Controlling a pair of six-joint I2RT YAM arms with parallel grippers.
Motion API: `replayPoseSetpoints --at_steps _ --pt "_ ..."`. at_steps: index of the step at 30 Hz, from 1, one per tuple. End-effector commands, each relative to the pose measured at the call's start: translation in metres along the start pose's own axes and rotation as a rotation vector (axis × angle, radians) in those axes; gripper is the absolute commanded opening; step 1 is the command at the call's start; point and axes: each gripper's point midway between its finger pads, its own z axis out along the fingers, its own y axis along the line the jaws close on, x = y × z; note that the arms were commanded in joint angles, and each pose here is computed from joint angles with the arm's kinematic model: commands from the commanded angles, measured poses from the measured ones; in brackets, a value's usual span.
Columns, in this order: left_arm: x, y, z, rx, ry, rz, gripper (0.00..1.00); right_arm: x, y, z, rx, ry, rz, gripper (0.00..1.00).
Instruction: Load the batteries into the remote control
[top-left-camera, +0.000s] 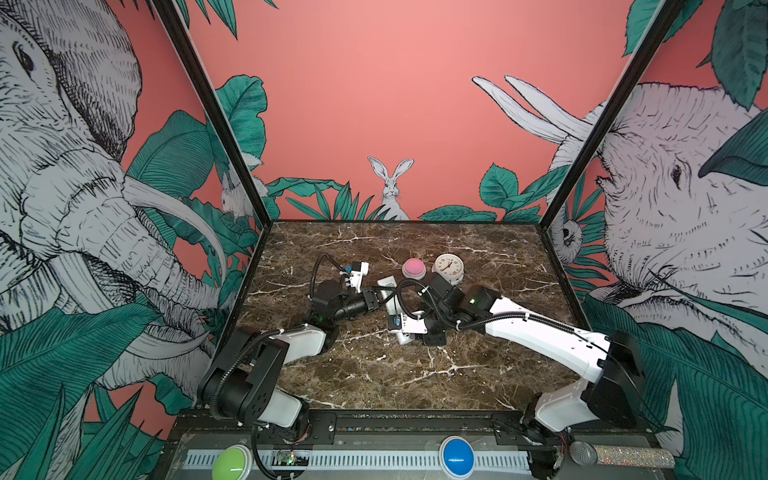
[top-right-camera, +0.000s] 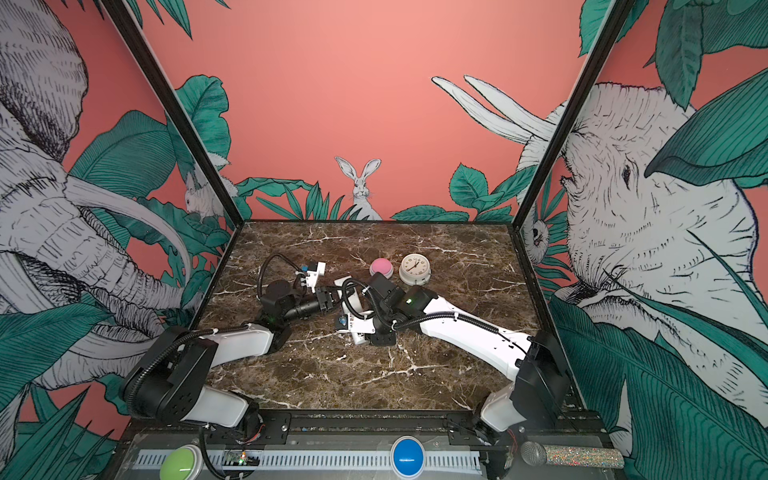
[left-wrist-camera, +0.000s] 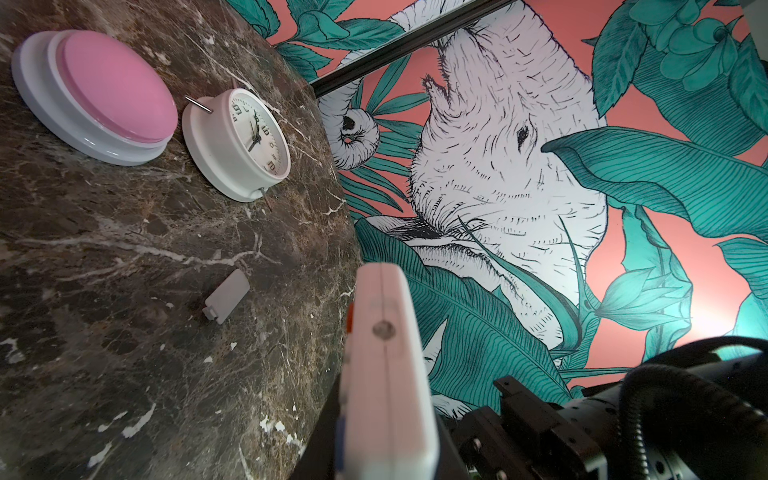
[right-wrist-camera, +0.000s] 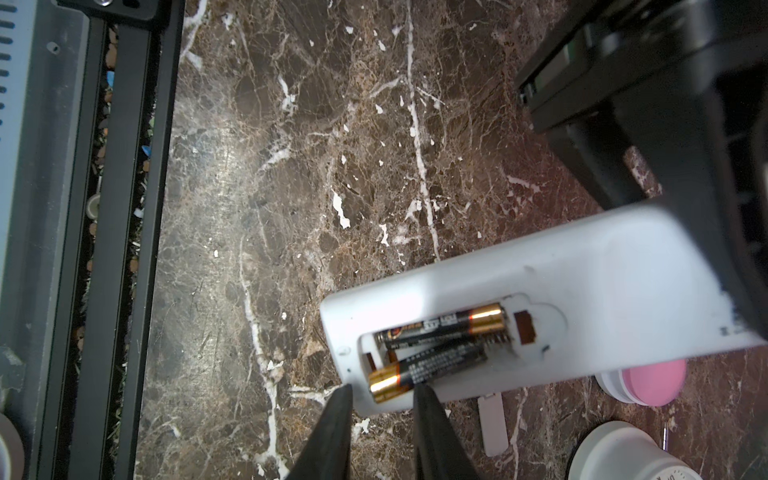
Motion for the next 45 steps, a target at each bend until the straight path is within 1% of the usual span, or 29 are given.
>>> replayPoseSetpoints --at_steps 1,9,22,45 --pt "-0.008 -0.025 0.000 0.061 -0.009 0.062 0.00 -0.015 -0.004 -0.004 0.008 -0.044 -0.025 0.27" --pt "-0.007 -0.025 0.000 0.060 -0.009 0.058 0.00 -0.015 -0.006 -0.002 0.016 -0.041 -0.020 0.23" --pt "-0.007 -0.025 0.000 0.064 -0.008 0.059 0.00 -0.014 -0.012 0.003 0.035 -0.030 -0.016 0.19" --pt "-0.006 -0.023 0.002 0.064 -0.005 0.050 0.00 -0.017 -0.023 0.009 0.076 -0.036 0.005 0.18"
